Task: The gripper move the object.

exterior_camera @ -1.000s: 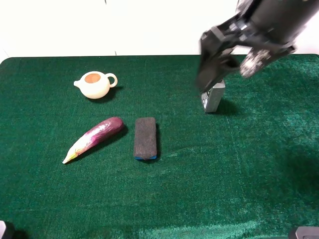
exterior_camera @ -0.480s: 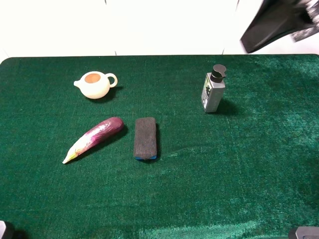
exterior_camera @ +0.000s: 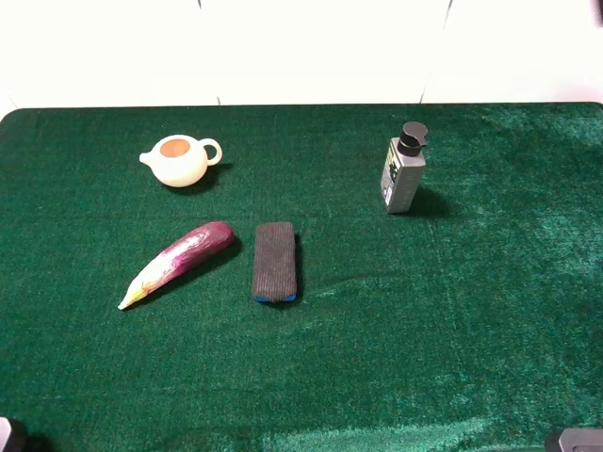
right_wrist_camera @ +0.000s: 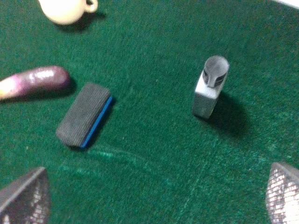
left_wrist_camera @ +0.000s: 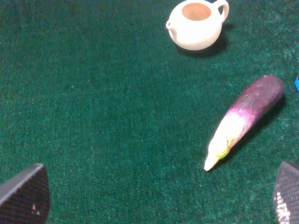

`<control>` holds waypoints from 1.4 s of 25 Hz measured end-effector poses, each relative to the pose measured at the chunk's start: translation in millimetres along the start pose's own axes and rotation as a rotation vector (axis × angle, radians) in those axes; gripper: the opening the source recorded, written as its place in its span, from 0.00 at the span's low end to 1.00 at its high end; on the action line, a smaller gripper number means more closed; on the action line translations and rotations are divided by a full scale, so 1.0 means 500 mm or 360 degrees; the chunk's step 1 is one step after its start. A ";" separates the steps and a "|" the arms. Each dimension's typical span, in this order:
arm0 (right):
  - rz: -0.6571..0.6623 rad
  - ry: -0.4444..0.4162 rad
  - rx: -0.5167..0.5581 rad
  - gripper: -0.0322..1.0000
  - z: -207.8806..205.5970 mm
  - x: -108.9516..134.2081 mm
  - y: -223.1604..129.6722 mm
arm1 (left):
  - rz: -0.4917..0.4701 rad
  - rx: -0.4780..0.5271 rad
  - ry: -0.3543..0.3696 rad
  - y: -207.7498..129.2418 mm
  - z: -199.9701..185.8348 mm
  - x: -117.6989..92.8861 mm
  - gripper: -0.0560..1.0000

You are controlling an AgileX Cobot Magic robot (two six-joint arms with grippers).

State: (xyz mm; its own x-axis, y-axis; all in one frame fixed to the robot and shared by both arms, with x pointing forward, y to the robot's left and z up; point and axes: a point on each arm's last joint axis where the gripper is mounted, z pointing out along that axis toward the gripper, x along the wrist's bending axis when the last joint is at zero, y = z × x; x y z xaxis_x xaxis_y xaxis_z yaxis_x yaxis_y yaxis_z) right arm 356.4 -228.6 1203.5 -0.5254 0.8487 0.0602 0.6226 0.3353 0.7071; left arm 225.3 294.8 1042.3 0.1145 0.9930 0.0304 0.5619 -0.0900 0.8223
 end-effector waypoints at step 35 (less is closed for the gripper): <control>0.0414 -0.0736 -0.0568 0.70 0.016 0.001 -0.405 | 0.0000 0.0000 0.0000 0.000 0.000 0.000 0.97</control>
State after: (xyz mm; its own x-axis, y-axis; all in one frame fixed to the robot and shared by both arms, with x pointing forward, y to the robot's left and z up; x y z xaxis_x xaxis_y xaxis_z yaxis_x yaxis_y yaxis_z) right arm 234.7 -292.7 1054.5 -0.0292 0.9995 0.0076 0.4227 0.0055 0.9063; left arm 225.3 294.8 1042.3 0.1145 0.9930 0.0304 0.5619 -0.0900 0.8223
